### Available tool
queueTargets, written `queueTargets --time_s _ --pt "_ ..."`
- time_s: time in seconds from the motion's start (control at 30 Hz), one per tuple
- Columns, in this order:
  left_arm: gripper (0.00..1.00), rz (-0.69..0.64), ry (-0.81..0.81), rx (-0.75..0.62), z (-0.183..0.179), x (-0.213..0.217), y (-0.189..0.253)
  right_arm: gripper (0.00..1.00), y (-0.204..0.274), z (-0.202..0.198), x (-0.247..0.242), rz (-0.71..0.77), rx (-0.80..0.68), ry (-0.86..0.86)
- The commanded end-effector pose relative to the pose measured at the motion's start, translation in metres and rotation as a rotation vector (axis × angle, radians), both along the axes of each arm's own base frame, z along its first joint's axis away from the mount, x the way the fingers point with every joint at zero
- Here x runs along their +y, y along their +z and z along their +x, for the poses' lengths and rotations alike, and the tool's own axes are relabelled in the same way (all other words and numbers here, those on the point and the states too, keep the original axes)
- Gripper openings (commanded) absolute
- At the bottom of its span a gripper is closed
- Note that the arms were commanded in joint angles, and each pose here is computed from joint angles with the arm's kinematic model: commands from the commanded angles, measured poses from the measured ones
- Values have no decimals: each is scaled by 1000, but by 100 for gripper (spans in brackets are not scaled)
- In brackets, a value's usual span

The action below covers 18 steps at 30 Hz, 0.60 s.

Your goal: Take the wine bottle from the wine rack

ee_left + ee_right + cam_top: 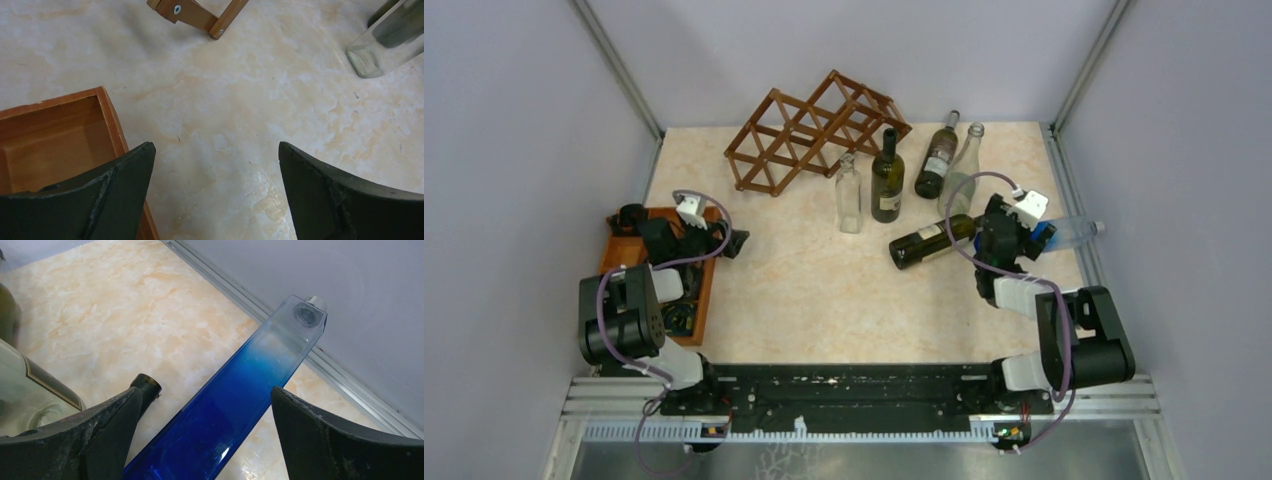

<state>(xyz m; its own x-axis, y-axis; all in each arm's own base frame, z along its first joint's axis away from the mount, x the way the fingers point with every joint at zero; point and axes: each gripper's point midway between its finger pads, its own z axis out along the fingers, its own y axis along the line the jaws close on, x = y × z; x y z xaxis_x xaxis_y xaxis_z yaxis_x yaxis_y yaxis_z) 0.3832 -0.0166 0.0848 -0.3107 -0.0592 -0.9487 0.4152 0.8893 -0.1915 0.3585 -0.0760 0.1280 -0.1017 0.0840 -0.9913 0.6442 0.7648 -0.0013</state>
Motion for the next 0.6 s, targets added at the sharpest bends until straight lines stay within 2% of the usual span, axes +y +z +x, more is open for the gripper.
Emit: queueTargets --time_s 0.0,0.13,0.23,0.33,0.47,0.57 --pt "99 56 12 -72 0 5 6 99 12 1 1 22 -13 15" --pt "99 46 30 -91 -3 6 9 98 -12 -13 -1 45 1 1" --pt "99 15 42 -127 -6 3 21 98 -9 -26 -3 49 -120 2" --pt "99 -24 45 -176 -9 -1 33 97 -8 -34 -3 32 -166 28" --pt "99 -37 57 -203 -12 -1 31 95 -4 -34 8 19 -199 117" --pt "99 -20 53 -262 -25 -6 28 99 -2 -34 22 -15 -208 229"
